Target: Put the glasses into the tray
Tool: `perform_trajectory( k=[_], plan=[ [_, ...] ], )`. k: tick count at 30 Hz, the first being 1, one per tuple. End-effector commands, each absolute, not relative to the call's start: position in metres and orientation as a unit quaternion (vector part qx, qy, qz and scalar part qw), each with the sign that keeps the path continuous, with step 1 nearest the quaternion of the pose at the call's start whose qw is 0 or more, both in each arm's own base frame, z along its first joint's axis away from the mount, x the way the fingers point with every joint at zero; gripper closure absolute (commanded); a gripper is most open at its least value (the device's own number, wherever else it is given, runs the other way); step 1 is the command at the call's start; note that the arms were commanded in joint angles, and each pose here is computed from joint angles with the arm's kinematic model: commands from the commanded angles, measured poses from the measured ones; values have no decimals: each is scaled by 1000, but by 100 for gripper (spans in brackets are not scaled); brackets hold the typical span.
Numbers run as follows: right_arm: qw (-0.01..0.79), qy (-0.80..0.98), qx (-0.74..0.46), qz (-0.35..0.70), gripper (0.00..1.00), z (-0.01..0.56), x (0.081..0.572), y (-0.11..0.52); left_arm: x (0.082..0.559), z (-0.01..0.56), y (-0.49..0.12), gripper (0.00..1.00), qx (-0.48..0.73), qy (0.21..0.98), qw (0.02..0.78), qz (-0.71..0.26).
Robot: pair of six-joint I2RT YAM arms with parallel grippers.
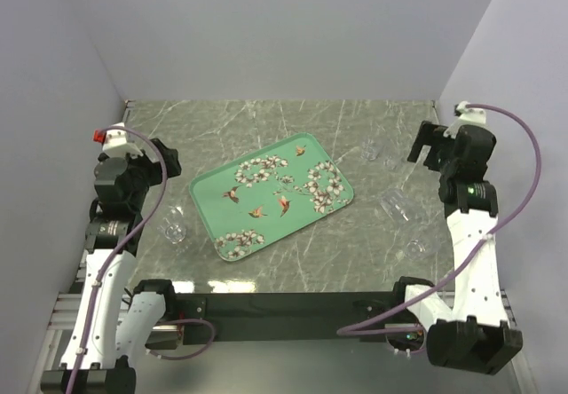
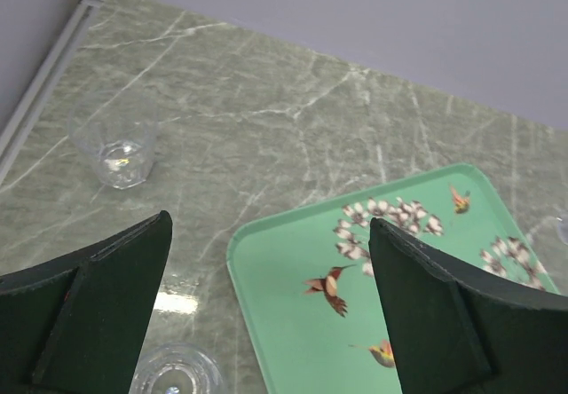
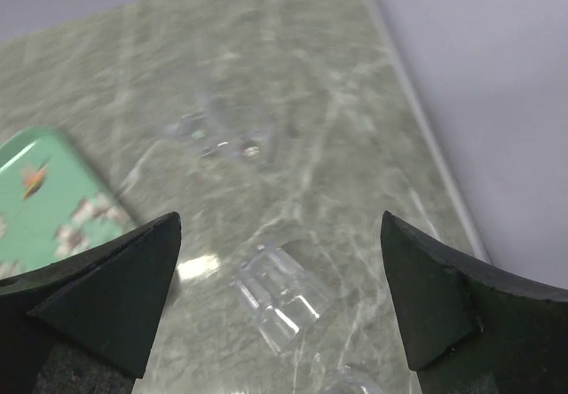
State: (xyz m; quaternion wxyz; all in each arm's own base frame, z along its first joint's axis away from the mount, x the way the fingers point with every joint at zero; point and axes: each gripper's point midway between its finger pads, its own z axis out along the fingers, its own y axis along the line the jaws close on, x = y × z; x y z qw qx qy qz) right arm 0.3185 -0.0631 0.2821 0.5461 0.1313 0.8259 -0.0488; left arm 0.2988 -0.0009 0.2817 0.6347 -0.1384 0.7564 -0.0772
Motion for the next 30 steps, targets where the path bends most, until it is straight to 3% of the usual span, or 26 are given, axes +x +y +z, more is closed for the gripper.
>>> perform_trajectory(
  k=[1,3,6,10,22,30],
  plan=[
    [596,800,-63,33,0,300,307,-5,294,310,-16,0,-101,756,637,-106],
    [602,772,-178,101,0,292,294,34,292,309,-20,1,-92,765,628,-112],
    [589,747,-293,98,0,266,275,51,287,309,-23,1,-85,763,629,-120],
    [575,750,-320,65,0,244,278,41,280,297,-29,1,-92,771,616,-138],
    [420,760,-494,46,0,158,281,6,254,266,-34,1,-108,781,595,-157],
    [322,827,-457,52,6,162,282,-28,246,279,-31,1,-117,767,611,-157]
  ],
)
